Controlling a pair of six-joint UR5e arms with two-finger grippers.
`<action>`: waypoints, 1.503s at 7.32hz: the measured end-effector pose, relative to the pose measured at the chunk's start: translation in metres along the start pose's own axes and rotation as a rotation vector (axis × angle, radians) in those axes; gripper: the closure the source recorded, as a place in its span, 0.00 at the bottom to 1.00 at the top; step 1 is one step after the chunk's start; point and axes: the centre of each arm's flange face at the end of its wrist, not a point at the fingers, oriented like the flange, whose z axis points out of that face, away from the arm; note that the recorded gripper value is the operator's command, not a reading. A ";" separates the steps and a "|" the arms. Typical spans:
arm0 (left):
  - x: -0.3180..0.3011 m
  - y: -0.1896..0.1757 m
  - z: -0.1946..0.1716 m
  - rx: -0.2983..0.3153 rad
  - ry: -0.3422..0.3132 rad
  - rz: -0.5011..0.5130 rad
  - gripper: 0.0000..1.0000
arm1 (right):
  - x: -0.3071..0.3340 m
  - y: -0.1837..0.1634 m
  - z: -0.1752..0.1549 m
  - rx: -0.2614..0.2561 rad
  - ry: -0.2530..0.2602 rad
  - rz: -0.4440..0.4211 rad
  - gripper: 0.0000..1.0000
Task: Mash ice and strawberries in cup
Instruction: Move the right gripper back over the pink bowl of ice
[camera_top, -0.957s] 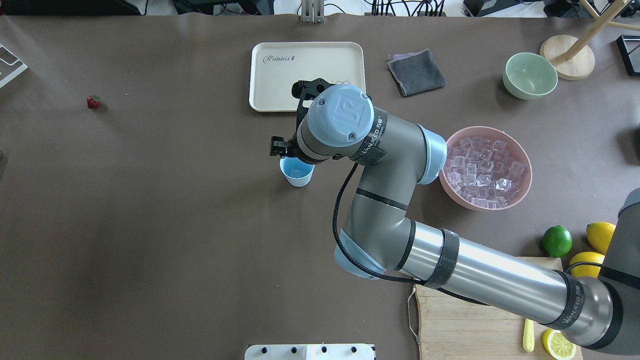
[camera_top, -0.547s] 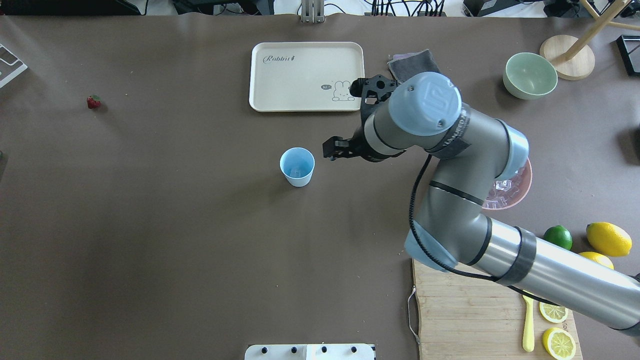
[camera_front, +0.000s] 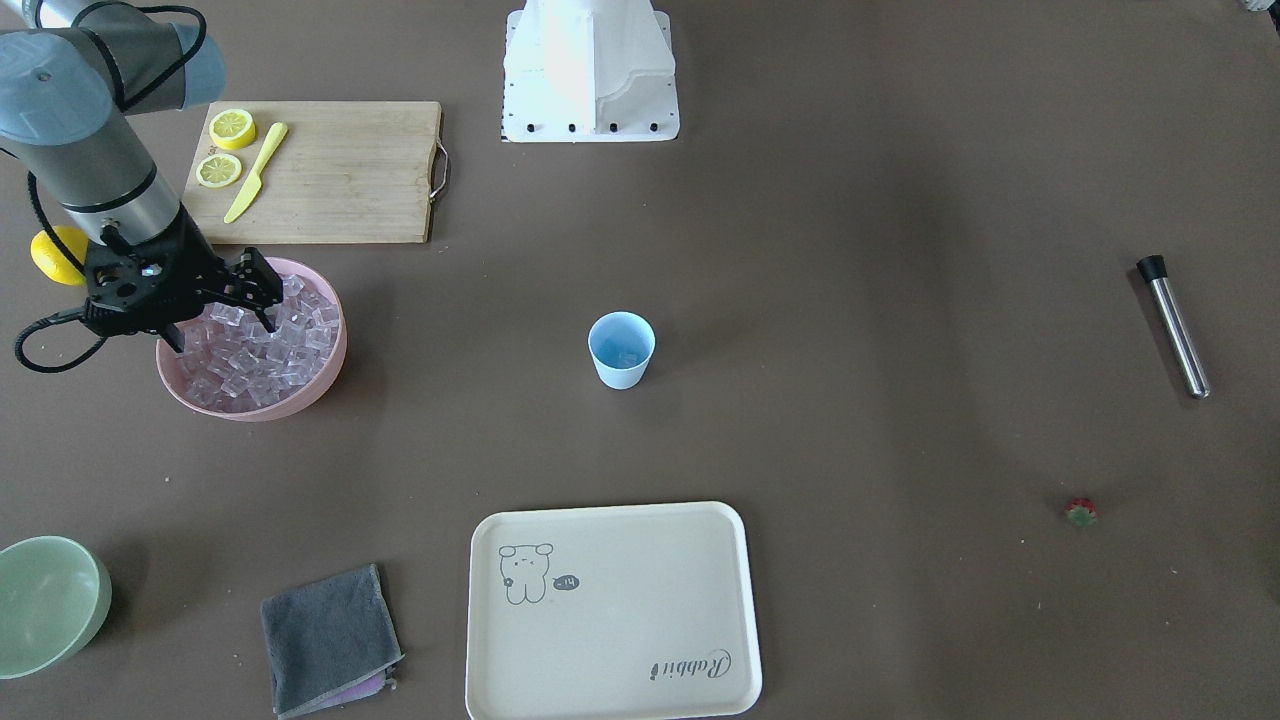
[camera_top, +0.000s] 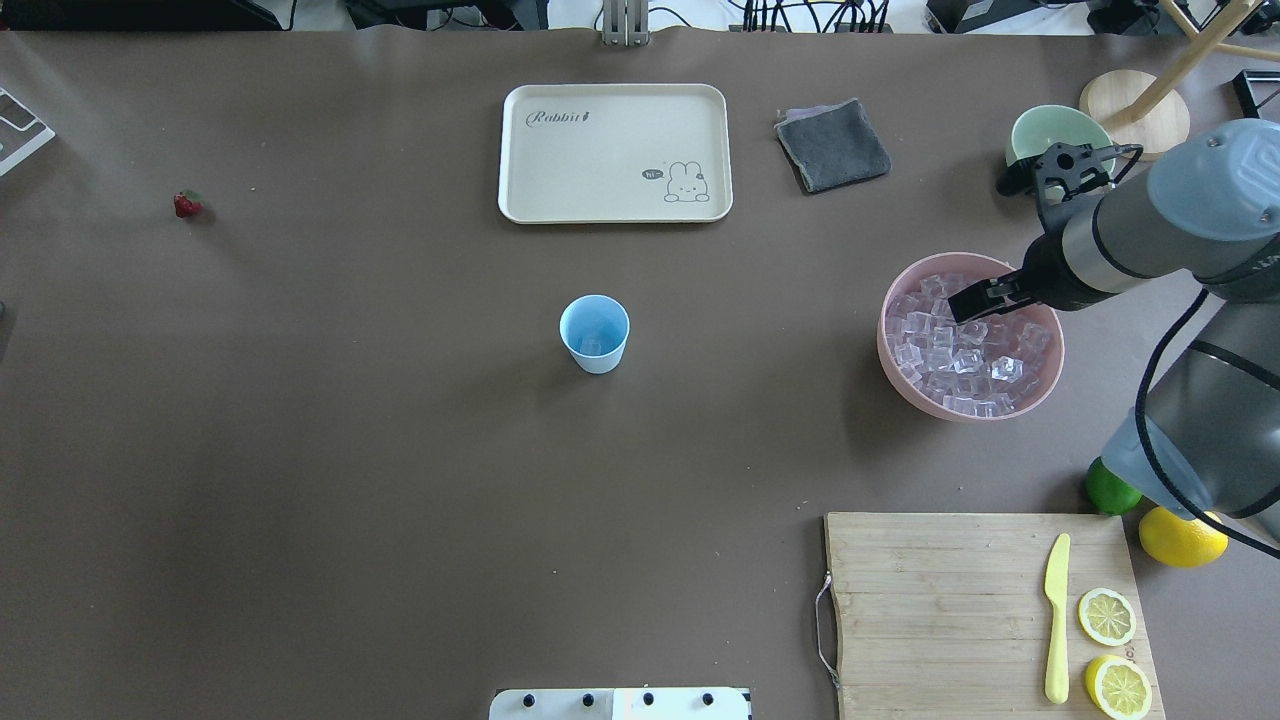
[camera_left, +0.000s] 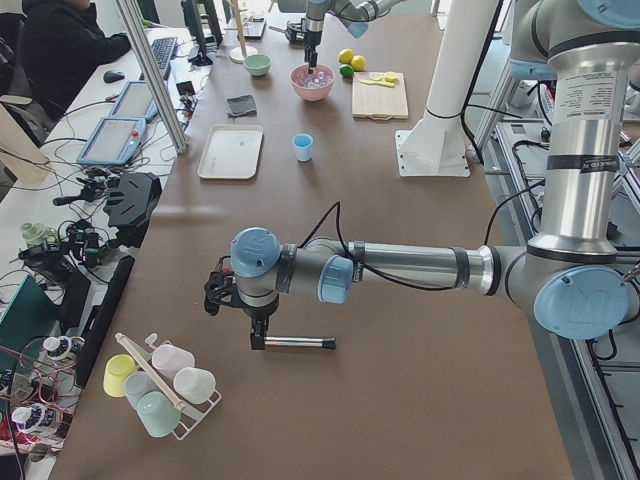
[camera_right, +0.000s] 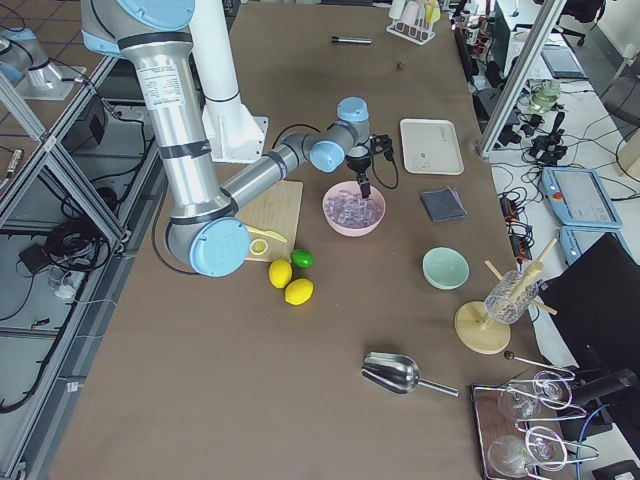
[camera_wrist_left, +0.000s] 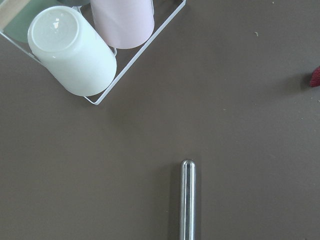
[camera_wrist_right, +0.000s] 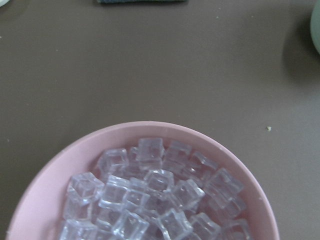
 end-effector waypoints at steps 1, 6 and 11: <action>0.003 -0.001 -0.003 0.005 0.001 0.004 0.01 | 0.014 0.007 -0.001 -0.008 0.014 0.015 0.00; 0.010 -0.002 -0.009 0.018 0.003 0.016 0.01 | -0.015 0.021 0.022 -0.030 0.038 0.025 0.19; 0.011 -0.003 -0.010 0.020 0.003 0.016 0.01 | -0.014 0.041 0.035 -0.060 0.059 0.009 0.52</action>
